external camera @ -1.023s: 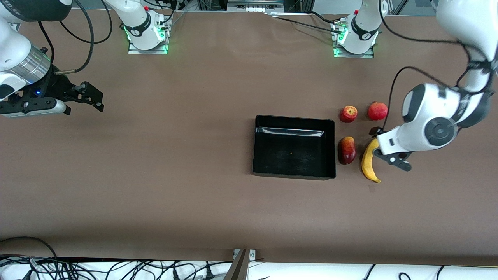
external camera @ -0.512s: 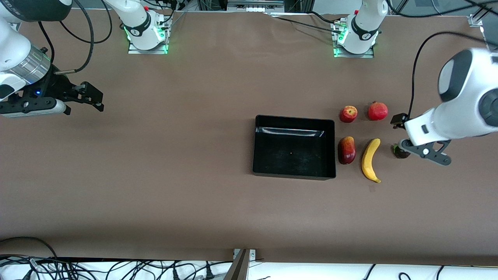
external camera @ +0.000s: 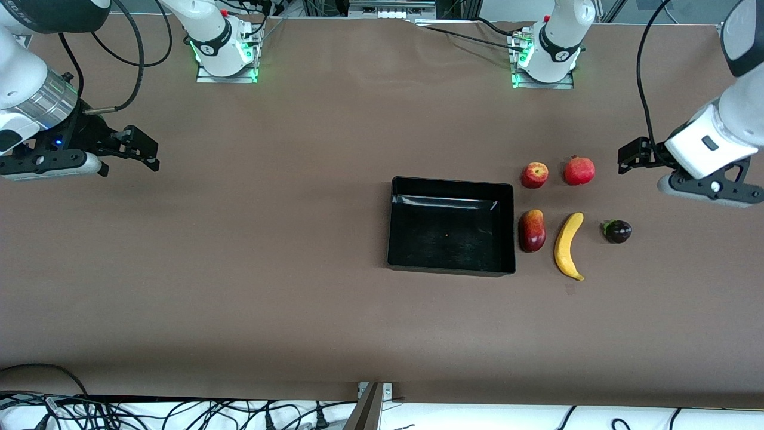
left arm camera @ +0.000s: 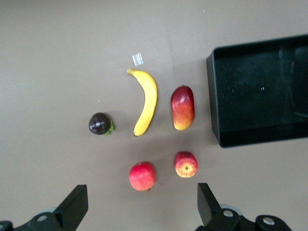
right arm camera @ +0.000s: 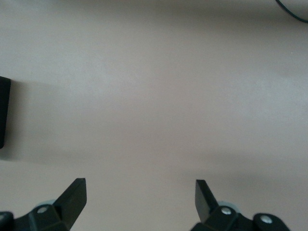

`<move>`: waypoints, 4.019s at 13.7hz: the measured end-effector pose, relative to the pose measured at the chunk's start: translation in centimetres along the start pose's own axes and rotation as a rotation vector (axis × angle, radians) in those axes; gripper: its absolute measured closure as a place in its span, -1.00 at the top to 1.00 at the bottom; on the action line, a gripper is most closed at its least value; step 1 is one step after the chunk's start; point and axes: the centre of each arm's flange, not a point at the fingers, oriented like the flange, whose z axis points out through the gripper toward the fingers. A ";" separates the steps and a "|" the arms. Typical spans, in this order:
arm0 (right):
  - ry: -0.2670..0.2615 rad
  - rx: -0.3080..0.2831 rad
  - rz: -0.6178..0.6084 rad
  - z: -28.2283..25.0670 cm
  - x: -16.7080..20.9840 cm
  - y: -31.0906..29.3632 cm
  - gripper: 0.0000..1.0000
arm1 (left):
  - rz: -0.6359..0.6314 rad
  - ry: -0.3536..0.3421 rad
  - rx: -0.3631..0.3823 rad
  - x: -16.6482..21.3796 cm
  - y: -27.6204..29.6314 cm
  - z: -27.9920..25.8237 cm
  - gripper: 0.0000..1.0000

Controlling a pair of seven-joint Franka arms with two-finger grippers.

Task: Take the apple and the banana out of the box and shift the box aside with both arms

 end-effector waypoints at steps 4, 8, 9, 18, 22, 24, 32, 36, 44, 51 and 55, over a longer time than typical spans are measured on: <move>0.000 0.000 0.000 0.0 0.0 0.0 1.00 | -0.020 0.016 -0.001 -1.2 -0.2 1.4 1.00; 0.000 0.000 0.000 0.0 0.0 0.0 1.00 | -0.027 0.015 -0.001 -1.2 -0.4 1.5 1.00; 0.000 0.000 0.000 0.0 0.0 0.0 1.00 | -0.030 0.016 -0.001 -1.2 -0.5 1.5 1.00; -0.072 0.006 -0.062 5.2 1.4 -3.4 1.00 | -0.126 -0.002 -0.003 -1.2 2.2 1.6 1.00; -0.181 0.015 -0.135 12.3 2.1 -8.2 1.00 | -0.163 -0.015 -0.045 -1.2 2.1 2.1 1.00; -0.182 0.045 -0.123 14.4 2.0 -12.7 1.00 | -0.170 -0.036 -0.047 -1.2 1.8 2.4 1.00; -0.086 0.101 0.215 30.3 -5.0 -38.4 1.00 | -0.171 -0.138 -0.051 -2.0 1.5 1.5 1.00; -0.080 0.103 0.257 35.7 -6.6 -42.6 1.00 | -0.139 -0.209 -0.121 -1.5 4.0 3.5 1.00; -0.024 0.085 0.259 38.4 -6.4 -44.2 0.08 | -0.207 -0.240 -0.156 -2.0 -1.8 1.0 1.00; 0.008 0.070 0.229 37.2 -3.4 -41.4 -0.92 | -0.184 -0.125 -0.123 -0.7 -1.9 -1.8 1.00; -0.028 -0.005 0.103 32.7 1.2 -33.7 -0.93 | -0.144 -0.146 -0.119 1.5 0.5 1.1 1.00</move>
